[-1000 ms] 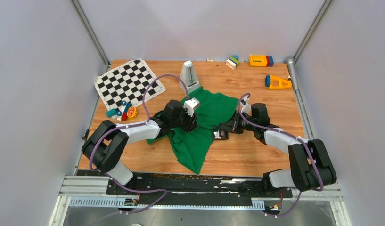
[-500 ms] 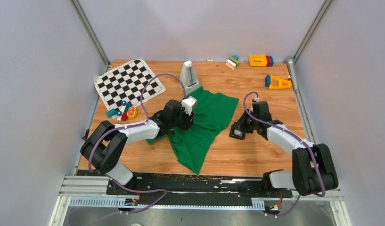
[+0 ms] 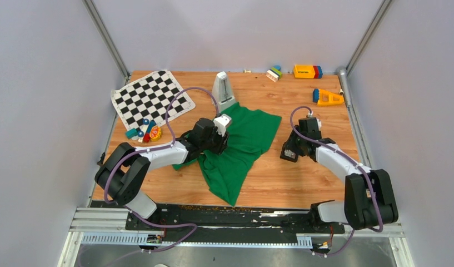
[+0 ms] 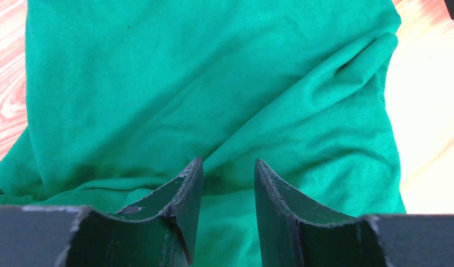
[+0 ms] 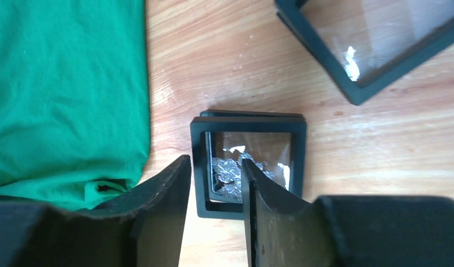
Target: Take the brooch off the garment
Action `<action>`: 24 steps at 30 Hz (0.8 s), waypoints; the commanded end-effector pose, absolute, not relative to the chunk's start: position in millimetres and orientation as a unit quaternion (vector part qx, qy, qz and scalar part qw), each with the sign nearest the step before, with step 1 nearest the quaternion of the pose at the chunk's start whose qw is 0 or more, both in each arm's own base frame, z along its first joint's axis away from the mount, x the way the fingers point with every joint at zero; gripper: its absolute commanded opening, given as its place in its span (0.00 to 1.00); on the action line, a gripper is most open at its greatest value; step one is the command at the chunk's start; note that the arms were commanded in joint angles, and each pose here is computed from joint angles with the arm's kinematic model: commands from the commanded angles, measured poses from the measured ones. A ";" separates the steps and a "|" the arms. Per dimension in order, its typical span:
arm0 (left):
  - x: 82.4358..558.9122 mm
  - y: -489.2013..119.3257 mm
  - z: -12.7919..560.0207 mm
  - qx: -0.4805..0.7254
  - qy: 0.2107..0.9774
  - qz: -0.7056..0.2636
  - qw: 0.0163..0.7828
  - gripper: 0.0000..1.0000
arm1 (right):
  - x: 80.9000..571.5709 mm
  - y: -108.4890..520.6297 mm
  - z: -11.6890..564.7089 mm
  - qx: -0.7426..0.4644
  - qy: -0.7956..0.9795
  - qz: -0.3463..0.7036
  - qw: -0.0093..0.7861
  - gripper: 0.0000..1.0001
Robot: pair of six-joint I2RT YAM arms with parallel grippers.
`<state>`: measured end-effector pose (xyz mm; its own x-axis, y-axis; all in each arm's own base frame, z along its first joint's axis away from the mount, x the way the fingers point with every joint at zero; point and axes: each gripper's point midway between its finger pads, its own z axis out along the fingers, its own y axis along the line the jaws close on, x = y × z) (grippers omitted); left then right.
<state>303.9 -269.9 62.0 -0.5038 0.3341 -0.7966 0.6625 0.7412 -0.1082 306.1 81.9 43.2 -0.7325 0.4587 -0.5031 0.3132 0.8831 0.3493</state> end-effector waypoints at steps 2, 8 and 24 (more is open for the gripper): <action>311.9 -271.5 81.8 0.285 0.833 -0.208 0.427 0.46 | 319.4 53.8 83.7 0.239 0.896 0.095 0.362 0.41; 311.4 -271.7 83.9 0.285 0.831 -0.209 0.429 0.46 | 334.8 22.4 95.1 0.274 0.883 0.075 0.373 0.41; 321.1 -238.7 114.6 0.236 0.840 -0.142 0.468 0.49 | 329.3 124.0 142.0 0.069 0.882 0.226 0.407 0.64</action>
